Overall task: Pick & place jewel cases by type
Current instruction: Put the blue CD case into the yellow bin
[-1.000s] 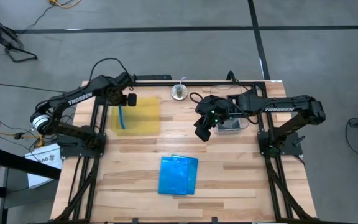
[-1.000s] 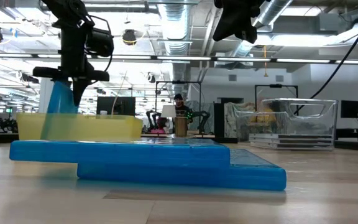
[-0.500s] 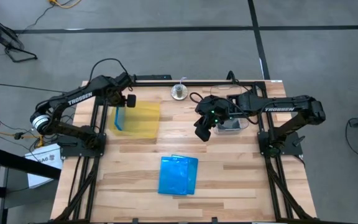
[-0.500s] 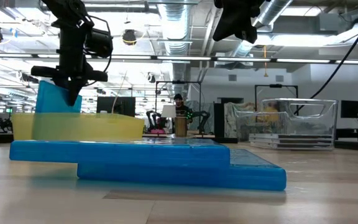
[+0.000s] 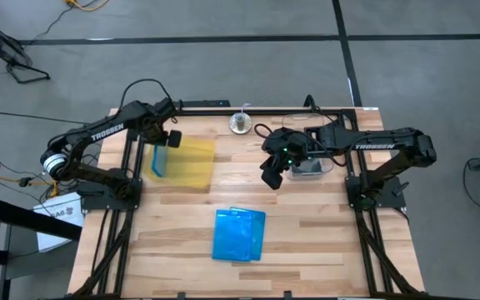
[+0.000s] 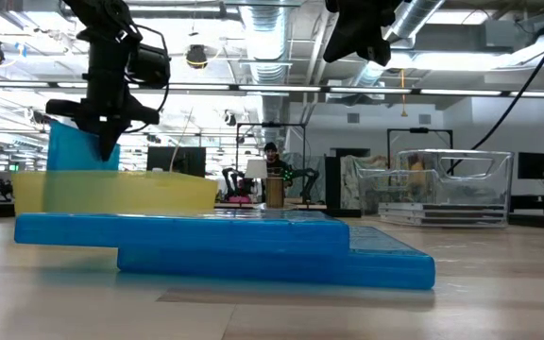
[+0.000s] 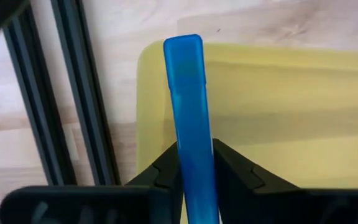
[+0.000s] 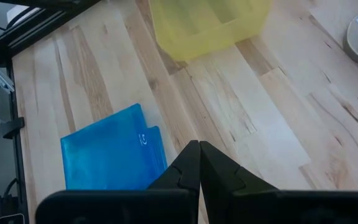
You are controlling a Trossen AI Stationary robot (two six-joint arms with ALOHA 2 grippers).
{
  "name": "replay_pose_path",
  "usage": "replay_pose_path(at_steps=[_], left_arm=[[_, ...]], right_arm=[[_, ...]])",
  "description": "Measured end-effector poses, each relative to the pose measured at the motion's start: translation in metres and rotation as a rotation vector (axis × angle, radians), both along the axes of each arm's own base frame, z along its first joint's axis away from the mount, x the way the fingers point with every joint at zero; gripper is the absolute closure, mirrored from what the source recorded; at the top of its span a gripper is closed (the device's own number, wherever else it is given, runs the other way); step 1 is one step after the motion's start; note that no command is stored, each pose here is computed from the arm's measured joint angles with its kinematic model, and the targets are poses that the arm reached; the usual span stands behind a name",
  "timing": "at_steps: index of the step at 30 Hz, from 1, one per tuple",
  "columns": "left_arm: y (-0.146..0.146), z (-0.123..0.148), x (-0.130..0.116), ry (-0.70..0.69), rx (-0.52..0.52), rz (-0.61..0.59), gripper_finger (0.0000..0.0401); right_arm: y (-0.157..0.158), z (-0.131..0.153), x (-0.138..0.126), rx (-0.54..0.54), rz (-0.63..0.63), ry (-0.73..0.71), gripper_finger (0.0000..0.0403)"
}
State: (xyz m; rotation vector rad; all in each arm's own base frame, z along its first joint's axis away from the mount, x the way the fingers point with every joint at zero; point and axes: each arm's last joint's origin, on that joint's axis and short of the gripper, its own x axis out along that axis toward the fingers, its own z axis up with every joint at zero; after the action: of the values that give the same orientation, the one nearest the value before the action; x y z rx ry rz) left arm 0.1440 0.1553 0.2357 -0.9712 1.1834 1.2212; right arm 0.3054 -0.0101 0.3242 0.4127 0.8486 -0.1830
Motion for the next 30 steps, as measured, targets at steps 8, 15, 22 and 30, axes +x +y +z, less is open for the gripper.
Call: replay_pose_path(at_steps=[8, 15, 22, 30], left_arm=[[-0.001, 0.0, -0.001, 0.009, -0.015, -0.007, 0.0298], [-0.001, 0.004, -0.001, -0.002, -0.001, -0.007, 0.0263], [0.001, 0.015, 0.001, -0.014, 0.021, -0.039, 0.0257], [0.004, 0.035, -0.006, 0.04, 0.028, -0.021, 0.0257]], right_arm=[[0.0, 0.0, 0.0, 0.0, 0.0, 0.0, 0.0403], [0.0, 0.0, 0.0, 0.0, 0.0, 0.0, 0.0403], [0.0, 0.0, 0.0, 0.0, 0.0, 0.0, 0.0403], [0.0, 0.0, 0.0, 0.0, 0.0, 0.0, 0.0403]])
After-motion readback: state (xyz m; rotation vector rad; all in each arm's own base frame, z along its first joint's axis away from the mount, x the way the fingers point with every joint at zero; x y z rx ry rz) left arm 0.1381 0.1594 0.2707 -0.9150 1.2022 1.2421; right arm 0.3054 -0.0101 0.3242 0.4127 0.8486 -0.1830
